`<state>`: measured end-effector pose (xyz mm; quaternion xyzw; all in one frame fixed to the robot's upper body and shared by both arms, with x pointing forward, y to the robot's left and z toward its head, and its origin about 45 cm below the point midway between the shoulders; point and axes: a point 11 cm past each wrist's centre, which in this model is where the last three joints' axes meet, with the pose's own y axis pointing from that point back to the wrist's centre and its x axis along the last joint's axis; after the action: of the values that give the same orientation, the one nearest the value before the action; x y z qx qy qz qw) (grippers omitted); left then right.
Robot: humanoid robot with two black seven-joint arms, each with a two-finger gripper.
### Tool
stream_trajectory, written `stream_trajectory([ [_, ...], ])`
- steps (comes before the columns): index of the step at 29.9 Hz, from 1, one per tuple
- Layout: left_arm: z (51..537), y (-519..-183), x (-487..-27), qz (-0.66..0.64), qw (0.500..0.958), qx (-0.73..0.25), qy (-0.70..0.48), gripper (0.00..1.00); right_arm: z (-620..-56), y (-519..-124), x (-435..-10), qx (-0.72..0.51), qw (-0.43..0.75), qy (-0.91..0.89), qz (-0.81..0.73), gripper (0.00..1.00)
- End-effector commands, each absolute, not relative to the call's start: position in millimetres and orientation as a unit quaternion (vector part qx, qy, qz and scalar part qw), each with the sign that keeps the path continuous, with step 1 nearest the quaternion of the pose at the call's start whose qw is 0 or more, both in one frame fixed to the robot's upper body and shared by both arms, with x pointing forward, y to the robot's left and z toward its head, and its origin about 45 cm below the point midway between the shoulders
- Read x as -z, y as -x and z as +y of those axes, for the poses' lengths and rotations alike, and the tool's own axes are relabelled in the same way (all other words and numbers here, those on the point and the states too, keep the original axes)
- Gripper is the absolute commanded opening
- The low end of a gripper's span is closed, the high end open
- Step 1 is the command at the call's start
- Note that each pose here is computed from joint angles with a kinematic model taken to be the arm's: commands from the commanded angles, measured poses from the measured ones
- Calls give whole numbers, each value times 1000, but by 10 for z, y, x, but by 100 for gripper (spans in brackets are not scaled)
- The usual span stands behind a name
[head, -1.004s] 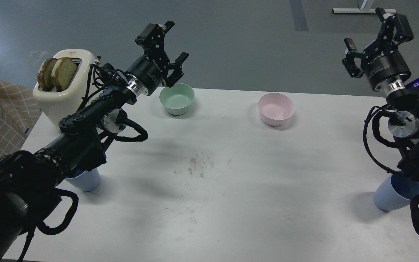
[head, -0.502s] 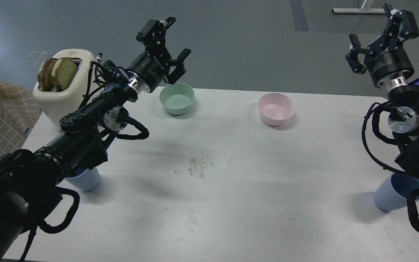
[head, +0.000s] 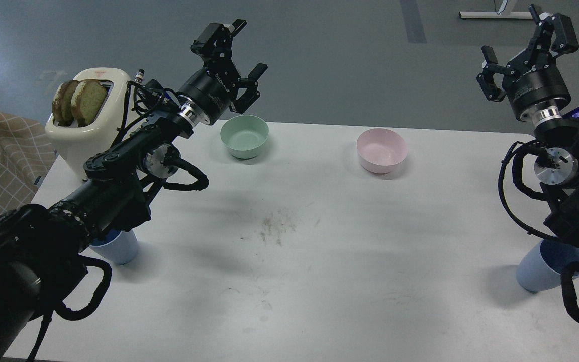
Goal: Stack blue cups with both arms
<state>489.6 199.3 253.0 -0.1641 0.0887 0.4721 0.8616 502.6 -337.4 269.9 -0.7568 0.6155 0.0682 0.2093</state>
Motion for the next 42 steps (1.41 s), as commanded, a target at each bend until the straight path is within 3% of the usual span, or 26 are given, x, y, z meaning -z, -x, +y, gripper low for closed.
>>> stream_trajectory([
  [1, 1971, -4896, -2553, 88, 863, -469, 166, 98, -3381, -5025, -2709, -67, 210, 757, 615, 100],
  [20, 1922, -4889, -2625, 78, 871, -457, 164, 98, -3397, -5028, -2752, -62, 211, 759, 613, 100],
  [23, 1931, -4933, -2817, 54, 877, -448, 164, 98, -3402, -5031, -2762, -61, 211, 759, 613, 100],
  [29, 1965, -4956, -3414, -64, 906, -402, 117, 98, -3417, -5031, -2803, -56, 211, 761, 611, 100],
  [34, 2126, -4774, -3806, -192, 916, -349, 37, 98, -3415, -5031, -2801, -56, 211, 761, 611, 100],
  [42, 2490, -4225, -4040, -386, 877, -247, -148, 98, -3454, -5030, -2834, -51, 210, 761, 612, 100],
])
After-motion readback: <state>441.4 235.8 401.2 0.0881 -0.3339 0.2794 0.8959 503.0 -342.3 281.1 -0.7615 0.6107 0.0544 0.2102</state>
